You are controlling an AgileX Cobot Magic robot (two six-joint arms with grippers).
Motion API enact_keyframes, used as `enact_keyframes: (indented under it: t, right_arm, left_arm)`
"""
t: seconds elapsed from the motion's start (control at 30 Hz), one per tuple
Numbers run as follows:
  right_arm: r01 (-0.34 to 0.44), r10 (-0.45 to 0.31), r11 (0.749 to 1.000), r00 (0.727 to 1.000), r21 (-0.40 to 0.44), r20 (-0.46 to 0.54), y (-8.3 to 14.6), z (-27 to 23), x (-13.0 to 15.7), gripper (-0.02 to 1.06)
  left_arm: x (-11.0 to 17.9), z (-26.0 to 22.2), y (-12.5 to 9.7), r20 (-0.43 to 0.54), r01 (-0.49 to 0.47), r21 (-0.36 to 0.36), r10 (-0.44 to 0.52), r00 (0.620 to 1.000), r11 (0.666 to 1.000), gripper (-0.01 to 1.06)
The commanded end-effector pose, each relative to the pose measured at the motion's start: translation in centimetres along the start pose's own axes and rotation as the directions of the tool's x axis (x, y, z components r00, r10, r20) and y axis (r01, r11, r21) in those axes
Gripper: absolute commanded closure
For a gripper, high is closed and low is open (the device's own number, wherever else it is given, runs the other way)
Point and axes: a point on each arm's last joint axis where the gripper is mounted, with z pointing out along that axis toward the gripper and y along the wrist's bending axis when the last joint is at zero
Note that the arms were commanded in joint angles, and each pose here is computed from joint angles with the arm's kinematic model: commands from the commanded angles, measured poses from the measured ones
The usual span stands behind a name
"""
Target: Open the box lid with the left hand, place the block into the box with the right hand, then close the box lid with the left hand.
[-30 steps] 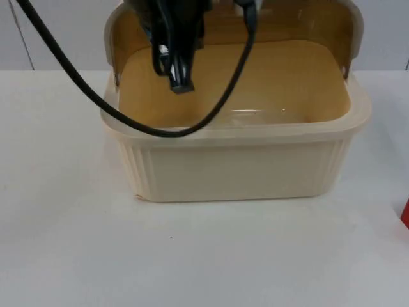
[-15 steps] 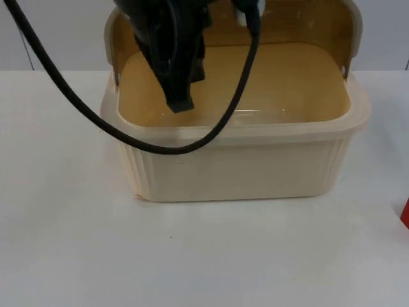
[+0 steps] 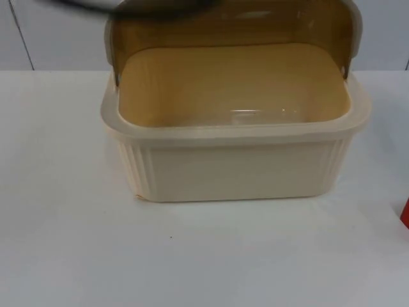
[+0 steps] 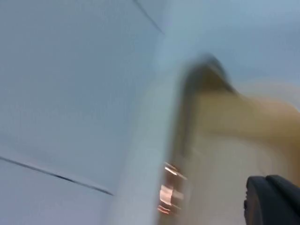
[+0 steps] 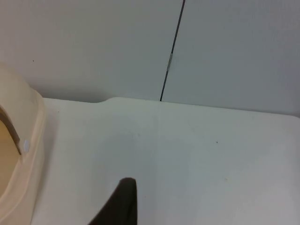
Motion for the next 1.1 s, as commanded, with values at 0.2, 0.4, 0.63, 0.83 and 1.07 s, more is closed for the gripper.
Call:
enact_keyframes:
  t: [0.2, 0.4, 0.63, 0.83, 1.07]
  right_arm:
    - [-0.021, 0.021, 1.000, 1.000, -0.017, 0.012, 0.2, -0.1, -0.2, 0.00]
    - [-0.036, 0.037, 0.999, 0.999, -0.029, 0.012, 0.3, -0.1, -0.2, 0.00]
    - [-0.038, 0.038, 0.999, 0.999, -0.030, 0.015, 0.3, -0.1, -0.2, 0.00]
    - [-0.038, 0.038, 0.999, 0.999, -0.030, 0.011, 0.3, -0.1, -0.2, 0.00]
    - [-0.038, 0.038, 0.999, 0.999, -0.030, 0.005, 0.3, -0.1, -0.1, 0.00]
  left_arm:
    - [0.4, -8.1, 6.7, 0.351, 0.534, -0.292, -0.431, 0.832, 0.793, 1.05]
    - [5.6, -11.3, 10.2, 0.366, 0.752, -0.364, -0.658, 0.658, 0.550, 1.05]
    - [12.3, -14.8, 11.6, 0.219, 0.782, -0.495, -0.817, 0.533, 0.378, 1.05]
    - [13.7, -15.4, 10.2, 0.171, 0.748, -0.547, -0.824, 0.540, 0.377, 1.05]
    - [17.3, -13.9, 5.6, 0.169, 0.756, -0.569, -0.853, 0.494, 0.325, 1.05]
